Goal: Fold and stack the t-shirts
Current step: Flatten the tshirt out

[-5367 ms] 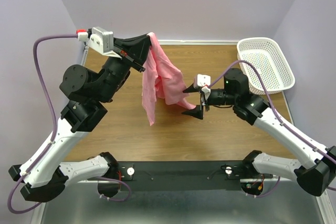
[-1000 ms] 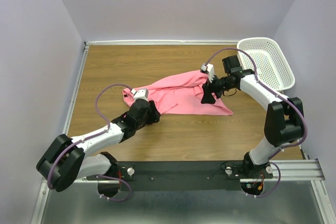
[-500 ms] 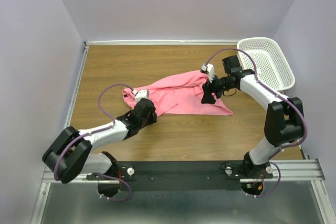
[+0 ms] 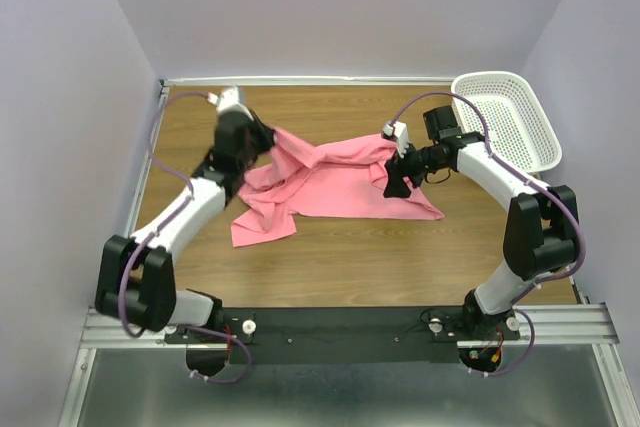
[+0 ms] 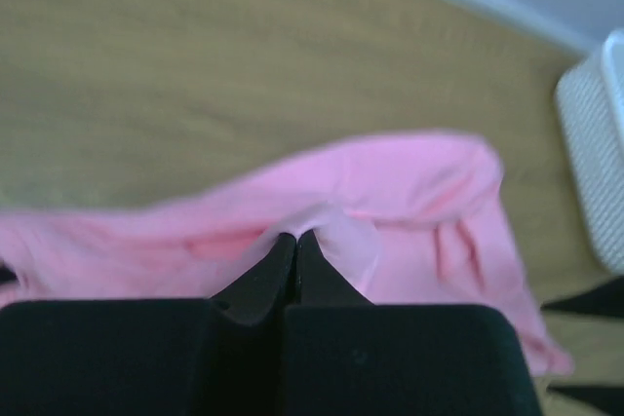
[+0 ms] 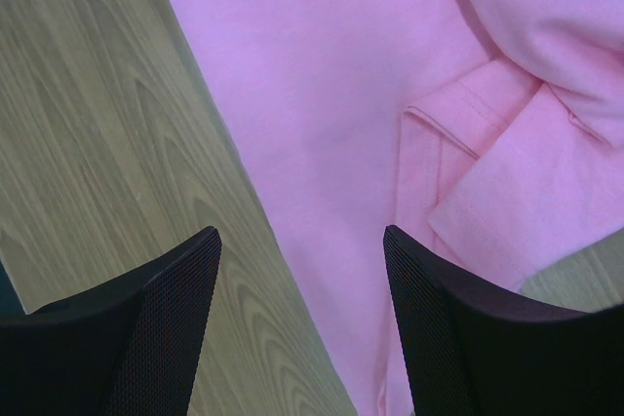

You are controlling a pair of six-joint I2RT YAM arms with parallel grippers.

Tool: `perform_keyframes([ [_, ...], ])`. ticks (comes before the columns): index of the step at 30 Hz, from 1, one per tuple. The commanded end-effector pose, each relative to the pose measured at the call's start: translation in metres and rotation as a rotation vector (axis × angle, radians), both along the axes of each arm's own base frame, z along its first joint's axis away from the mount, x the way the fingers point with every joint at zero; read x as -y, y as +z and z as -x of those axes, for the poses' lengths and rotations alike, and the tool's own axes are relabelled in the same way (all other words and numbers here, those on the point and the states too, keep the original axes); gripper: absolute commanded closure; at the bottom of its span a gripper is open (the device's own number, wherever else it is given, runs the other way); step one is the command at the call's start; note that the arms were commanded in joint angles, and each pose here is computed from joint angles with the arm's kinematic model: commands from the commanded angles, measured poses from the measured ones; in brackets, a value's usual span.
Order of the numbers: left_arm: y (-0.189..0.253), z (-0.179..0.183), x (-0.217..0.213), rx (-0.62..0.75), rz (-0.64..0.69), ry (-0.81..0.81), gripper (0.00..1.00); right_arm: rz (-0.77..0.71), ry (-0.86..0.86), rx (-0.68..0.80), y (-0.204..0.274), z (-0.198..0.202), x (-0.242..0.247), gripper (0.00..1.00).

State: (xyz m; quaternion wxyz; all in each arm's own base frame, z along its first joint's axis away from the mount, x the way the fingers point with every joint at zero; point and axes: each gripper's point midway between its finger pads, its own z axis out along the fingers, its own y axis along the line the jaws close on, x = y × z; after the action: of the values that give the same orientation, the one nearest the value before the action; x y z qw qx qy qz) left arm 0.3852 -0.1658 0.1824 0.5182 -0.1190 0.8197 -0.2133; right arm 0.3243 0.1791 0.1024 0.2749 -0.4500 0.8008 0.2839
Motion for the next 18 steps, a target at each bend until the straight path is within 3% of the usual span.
perform_keyframes([
  [1,0.037,-0.071,-0.019,0.083,0.16,-0.1,1.0,0.024,-0.01,0.031,0.0,-0.003,0.005,0.25],
  [3,0.066,-0.1,-0.019,0.124,0.28,-0.208,1.0,0.024,-0.011,0.027,-0.001,-0.003,0.005,0.25],
  [4,0.052,-0.125,-0.033,0.104,0.369,-0.193,1.0,0.026,-0.012,0.025,-0.001,-0.003,0.005,0.25],
  [6,0.069,-0.146,-0.033,0.117,0.439,-0.269,0.83,0.033,-0.017,0.019,-0.005,-0.004,0.006,0.25],
  [7,0.057,-0.152,-0.036,0.065,0.459,-0.265,0.66,0.043,-0.024,0.021,-0.006,-0.006,0.009,0.25],
  [8,0.041,-0.159,-0.037,0.025,0.446,-0.252,0.63,0.051,-0.026,0.022,-0.007,-0.006,0.01,0.25],
  [10,0.036,-0.16,-0.048,-0.007,0.382,-0.191,0.44,0.056,-0.022,0.03,-0.006,-0.004,0.012,0.25],
  [11,0.051,-0.16,-0.066,0.055,0.274,-0.121,0.39,0.06,-0.008,0.044,-0.006,-0.004,0.012,0.25],
  [13,0.047,-0.146,-0.084,0.036,0.173,-0.044,0.29,0.037,0.03,0.05,-0.005,0.005,0.01,0.25],
  [14,0.065,-0.137,-0.1,0.087,0.072,0.005,0.28,0.033,0.059,0.064,-0.006,0.008,0.009,0.25],
  [18,0.096,-0.093,-0.121,0.146,-0.121,0.027,0.22,0.026,0.176,0.082,-0.013,0.028,-0.004,0.25],
])
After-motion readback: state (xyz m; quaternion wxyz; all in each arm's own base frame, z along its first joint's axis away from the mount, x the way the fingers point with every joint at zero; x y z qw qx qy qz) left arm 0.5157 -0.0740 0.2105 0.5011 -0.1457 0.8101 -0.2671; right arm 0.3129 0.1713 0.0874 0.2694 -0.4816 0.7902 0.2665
